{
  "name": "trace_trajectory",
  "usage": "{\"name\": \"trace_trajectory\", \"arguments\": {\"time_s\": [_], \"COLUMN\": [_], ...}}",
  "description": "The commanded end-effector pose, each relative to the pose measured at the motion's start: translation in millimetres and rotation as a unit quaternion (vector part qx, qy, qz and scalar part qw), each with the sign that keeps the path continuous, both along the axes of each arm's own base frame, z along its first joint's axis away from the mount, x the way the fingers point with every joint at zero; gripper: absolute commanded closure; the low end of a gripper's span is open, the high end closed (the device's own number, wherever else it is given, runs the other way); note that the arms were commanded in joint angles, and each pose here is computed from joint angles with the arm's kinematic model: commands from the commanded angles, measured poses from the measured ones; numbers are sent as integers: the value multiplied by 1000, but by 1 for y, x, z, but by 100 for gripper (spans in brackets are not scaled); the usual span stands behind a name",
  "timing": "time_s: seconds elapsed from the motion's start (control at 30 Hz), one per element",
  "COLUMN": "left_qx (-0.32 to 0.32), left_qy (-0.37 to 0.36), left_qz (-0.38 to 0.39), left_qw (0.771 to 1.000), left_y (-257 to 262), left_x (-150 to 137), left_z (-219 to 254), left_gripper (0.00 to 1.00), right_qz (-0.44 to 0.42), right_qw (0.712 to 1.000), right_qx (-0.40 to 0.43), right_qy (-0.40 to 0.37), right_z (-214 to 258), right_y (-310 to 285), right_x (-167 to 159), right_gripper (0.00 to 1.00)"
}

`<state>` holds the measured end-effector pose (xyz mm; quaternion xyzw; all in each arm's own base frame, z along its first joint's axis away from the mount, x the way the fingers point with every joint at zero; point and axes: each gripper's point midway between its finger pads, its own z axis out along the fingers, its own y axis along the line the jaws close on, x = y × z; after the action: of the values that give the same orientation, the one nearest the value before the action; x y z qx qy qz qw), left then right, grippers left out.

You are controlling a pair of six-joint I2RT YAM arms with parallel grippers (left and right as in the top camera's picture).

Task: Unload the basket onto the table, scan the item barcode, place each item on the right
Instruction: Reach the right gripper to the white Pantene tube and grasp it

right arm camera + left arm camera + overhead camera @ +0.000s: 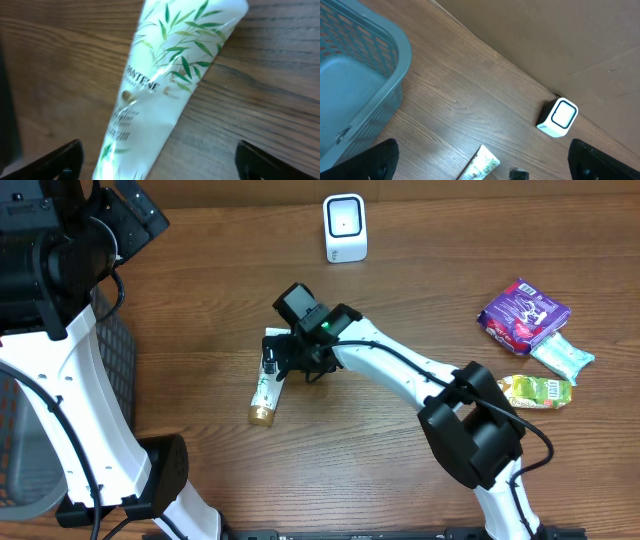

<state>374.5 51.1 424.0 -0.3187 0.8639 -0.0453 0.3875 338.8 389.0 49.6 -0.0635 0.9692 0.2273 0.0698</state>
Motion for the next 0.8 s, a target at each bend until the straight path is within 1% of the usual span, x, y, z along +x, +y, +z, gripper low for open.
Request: {"name": "trace_trajectory", "arguments": {"time_s": [0.0, 0.2, 0.33, 0.43, 0.47, 0.57, 0.6, 0.67, 0.73, 0.77], "left_qx": [-3, -3, -3, -3, -3, -3, -3, -3, -3, -3], "left_qy": [-3, -3, -3, -3, -3, -3, -3, -3, -3, -3], "left_qz": [1, 1, 1, 1, 1, 1, 1, 1, 1, 1], "left_qw": [1000, 1000, 1000, 1000, 1000, 1000, 1000, 1000, 1000, 1000], "left_y": [-1, -1, -1, -1, -1, -1, -1, -1, -1, -1], "left_x": [0, 0, 0, 0, 0, 0, 0, -1, 0, 0], "left_z": [1, 1, 1, 1, 1, 1, 1, 1, 1, 1], "left_gripper": [0, 0, 0, 1, 0, 0, 1, 0, 1, 0], "right_qz": [-29, -5, -12, -24, -24, -24, -24, -25, -27, -29], "right_qw": [999, 999, 999, 997, 996, 995, 995, 994, 992, 991], "right_qx": [-18, 5, -2, -13, -17, -25, -28, -34, -44, -52], "right_qy": [13, 32, 52, 77, 85, 95, 97, 103, 114, 124], "right_z": [-22, -33, -44, -54, -58, -61, -62, -63, -64, -65], "right_y": [-2, 17, 22, 20, 19, 16, 14, 11, 5, 0], "right_x": [1, -12, -24, -33, -36, -40, -41, -43, -47, -50], "right_gripper": [10, 13, 15, 19, 22, 35, 44, 56, 64, 66]}}
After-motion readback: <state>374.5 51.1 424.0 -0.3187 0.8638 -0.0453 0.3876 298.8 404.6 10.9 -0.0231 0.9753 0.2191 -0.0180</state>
